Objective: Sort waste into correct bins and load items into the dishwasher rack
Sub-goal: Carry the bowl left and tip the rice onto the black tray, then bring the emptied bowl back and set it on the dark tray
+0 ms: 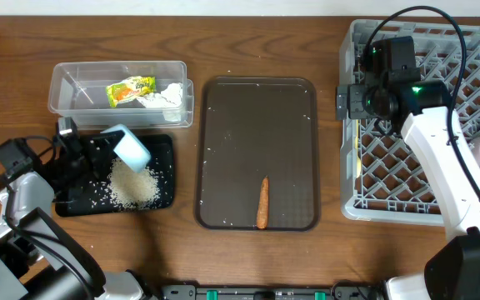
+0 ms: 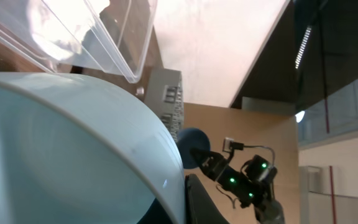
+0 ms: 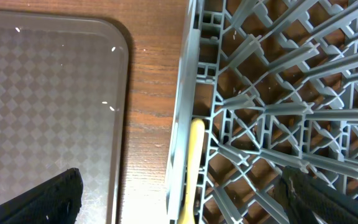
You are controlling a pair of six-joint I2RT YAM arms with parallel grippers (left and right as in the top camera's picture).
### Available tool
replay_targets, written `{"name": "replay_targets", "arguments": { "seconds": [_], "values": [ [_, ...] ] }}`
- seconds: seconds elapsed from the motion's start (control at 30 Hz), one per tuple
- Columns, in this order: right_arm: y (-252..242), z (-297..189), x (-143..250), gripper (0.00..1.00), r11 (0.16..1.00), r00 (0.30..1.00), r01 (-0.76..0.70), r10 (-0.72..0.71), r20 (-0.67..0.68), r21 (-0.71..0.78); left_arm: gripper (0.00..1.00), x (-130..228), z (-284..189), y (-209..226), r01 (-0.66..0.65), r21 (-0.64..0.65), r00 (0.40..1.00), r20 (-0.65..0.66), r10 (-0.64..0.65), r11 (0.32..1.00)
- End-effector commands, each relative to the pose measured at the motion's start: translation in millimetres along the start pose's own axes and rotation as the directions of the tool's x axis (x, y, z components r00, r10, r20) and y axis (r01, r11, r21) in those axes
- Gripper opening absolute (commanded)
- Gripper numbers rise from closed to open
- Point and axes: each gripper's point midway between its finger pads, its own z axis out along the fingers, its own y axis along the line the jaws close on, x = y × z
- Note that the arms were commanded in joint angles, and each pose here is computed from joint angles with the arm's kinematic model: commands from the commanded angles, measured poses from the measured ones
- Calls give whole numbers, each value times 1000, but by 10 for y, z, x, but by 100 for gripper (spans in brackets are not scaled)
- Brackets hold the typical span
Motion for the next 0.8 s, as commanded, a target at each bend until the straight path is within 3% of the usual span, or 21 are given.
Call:
{"name": "replay_targets", "arguments": {
  "seconds": [0.0, 0.23, 0.43, 0.67, 0.77],
  "values": [
    [-37, -4, -4, 99, 1000, 1000, 3, -3, 2, 12, 6, -72, -20, 113, 82, -72, 996, 44, -79, 994],
    [-36, -4, -12, 99, 1000, 1000, 3, -3, 5, 12, 6, 79, 158, -13, 16, -65, 1000, -26, -17, 998],
    [-34, -5, -26, 99, 1000, 1000, 2, -2, 12, 12, 6, 334, 492, -231, -191, -165, 980, -91, 178, 968],
    [-34, -5, -28, 99, 1000, 1000, 2, -2, 12, 11, 6, 624, 1042, -254, -452, -382, 891, -157, 426, 806],
    [-34, -5, -28, 99, 1000, 1000, 2, -2, 12, 11, 7, 720, 1293, -127, -538, -476, 835, -189, 516, 696]
  ]
}}
